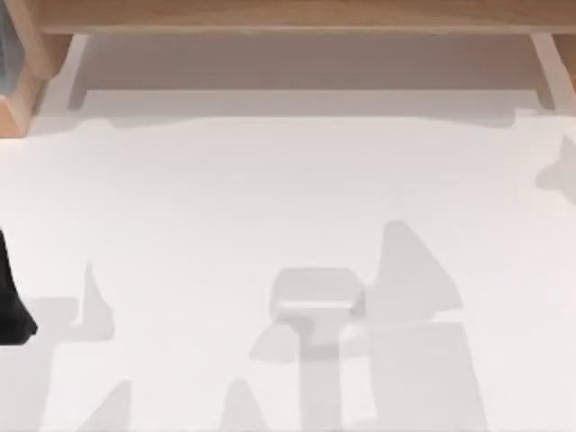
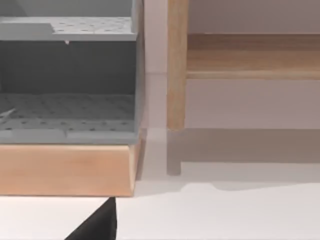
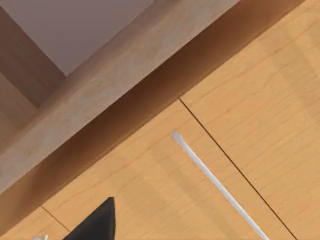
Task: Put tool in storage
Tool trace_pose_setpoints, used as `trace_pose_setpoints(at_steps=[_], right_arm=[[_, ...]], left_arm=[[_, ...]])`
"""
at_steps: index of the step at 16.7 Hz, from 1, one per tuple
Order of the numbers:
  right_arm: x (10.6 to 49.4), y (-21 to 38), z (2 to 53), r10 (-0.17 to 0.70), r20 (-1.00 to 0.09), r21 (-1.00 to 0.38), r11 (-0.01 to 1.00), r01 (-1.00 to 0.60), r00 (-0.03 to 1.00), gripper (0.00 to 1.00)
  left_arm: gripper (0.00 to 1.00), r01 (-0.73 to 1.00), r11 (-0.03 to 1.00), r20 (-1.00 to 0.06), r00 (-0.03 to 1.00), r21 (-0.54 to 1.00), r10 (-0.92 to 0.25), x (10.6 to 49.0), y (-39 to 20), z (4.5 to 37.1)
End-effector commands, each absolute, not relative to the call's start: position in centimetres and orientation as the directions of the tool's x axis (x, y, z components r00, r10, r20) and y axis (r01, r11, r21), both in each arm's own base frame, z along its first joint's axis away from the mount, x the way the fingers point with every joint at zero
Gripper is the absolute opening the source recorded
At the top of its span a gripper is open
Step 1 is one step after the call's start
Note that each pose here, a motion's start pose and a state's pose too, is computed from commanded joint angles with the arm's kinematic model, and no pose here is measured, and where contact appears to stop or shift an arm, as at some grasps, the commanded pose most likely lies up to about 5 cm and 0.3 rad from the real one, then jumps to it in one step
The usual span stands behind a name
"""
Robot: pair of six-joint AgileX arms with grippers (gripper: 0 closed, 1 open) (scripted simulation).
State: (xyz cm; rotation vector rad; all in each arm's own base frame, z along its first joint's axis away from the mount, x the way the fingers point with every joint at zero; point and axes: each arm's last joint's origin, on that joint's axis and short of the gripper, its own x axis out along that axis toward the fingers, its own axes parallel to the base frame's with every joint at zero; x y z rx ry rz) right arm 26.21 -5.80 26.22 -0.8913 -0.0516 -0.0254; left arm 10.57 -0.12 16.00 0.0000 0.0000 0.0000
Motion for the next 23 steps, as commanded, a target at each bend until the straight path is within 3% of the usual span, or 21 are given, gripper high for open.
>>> trace_pose_setpoints(at_steps=[6,11,14,23], right_arm=[[36.6,-12.5,18.6,0.01,0.008,-0.96,0.28,0.005,1.0,1.0],[39.9,-16.8,11.1,-0.002,-0.004,-0.998,0.065,-0.004,1.0,1.0],[40.3,-17.9,9.1,-0.009,0.0,-1.0,0.005,0.0,1.0,1.0],[41.4,-18.0,9.0,-0.01,0.0,-1.0,0.0,0.0,1.0,1.0]], left_arm=[[1.0,0.0,1.0,0.0,1.0,0.0,0.0,10.6,-0.1,16.0],[1.0,0.0,1.0,0.0,1.0,0.0,0.0,10.6,-0.1,16.0],[1.0,0.0,1.0,0.0,1.0,0.0,0.0,10.6,-0.1,16.0],[1.0,0.0,1.0,0.0,1.0,0.0,0.0,10.6,-0.1,16.0]])
